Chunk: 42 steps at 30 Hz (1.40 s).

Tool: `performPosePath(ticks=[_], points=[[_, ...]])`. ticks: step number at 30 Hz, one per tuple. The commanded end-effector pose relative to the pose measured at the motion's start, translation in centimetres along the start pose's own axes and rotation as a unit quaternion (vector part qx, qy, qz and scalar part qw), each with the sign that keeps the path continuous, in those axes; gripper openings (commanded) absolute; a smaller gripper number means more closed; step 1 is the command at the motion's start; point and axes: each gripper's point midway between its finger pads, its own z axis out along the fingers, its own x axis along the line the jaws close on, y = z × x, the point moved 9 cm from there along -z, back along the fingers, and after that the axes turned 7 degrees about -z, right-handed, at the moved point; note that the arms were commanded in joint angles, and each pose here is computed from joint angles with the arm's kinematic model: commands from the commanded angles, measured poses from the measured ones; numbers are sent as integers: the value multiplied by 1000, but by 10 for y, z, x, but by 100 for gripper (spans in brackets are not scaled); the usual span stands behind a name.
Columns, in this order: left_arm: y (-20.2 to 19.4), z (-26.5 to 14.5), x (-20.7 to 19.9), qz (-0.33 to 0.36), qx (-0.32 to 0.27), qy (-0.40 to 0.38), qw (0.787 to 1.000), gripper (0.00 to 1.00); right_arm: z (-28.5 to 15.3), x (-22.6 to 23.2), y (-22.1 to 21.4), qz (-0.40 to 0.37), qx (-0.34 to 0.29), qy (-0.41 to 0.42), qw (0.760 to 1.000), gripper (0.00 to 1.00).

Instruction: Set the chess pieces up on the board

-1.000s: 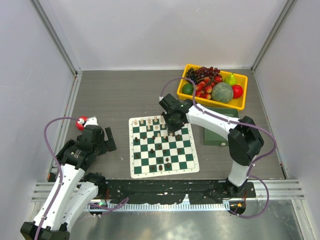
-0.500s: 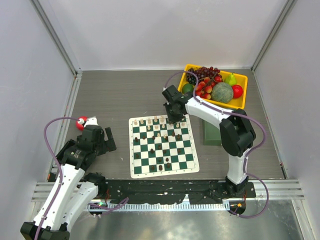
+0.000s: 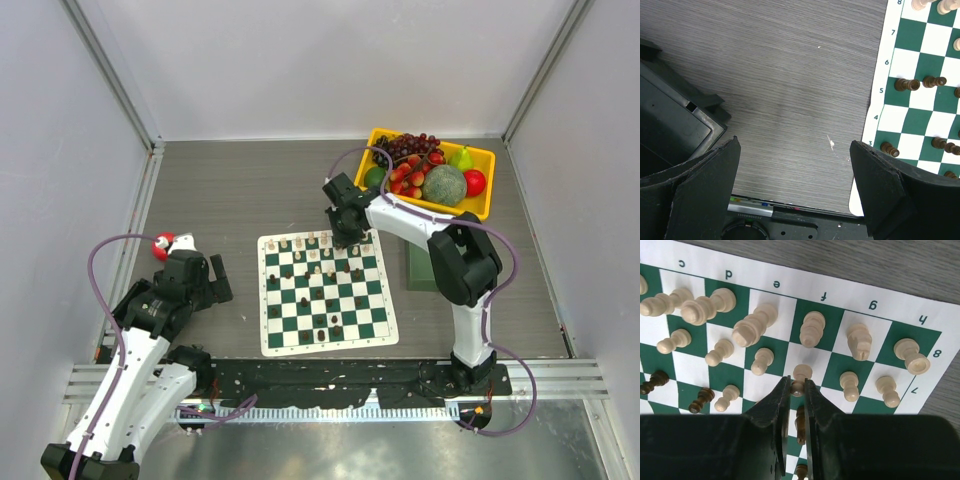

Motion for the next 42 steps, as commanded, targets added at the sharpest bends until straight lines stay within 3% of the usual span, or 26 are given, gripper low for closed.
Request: performPosePath(ticks=[1,7,13,24,34,42], points=[[6,1,-2,2,-19,-7,1000,99,5,-1,8,3,-16,-2,1000,20],[6,1,-2,2,-18,-8,1000,99,13,-2,4,4,-8,-5,1000,20],[6,1,-2,1,-18,-8,1000,99,11,-4,3,1,-7,-6,1000,30],[6,1,-2,2,-17,-7,1000,99,-42,10,9,-15,-60,4,998,42],[7,1,-3,2,-19,-10,1000,99,-39,38,-17,-33,-31,58,997,43],[6,1,-2,2,-19,-8,1000,99,-19,40,-21,-44,-3,52,998,42]])
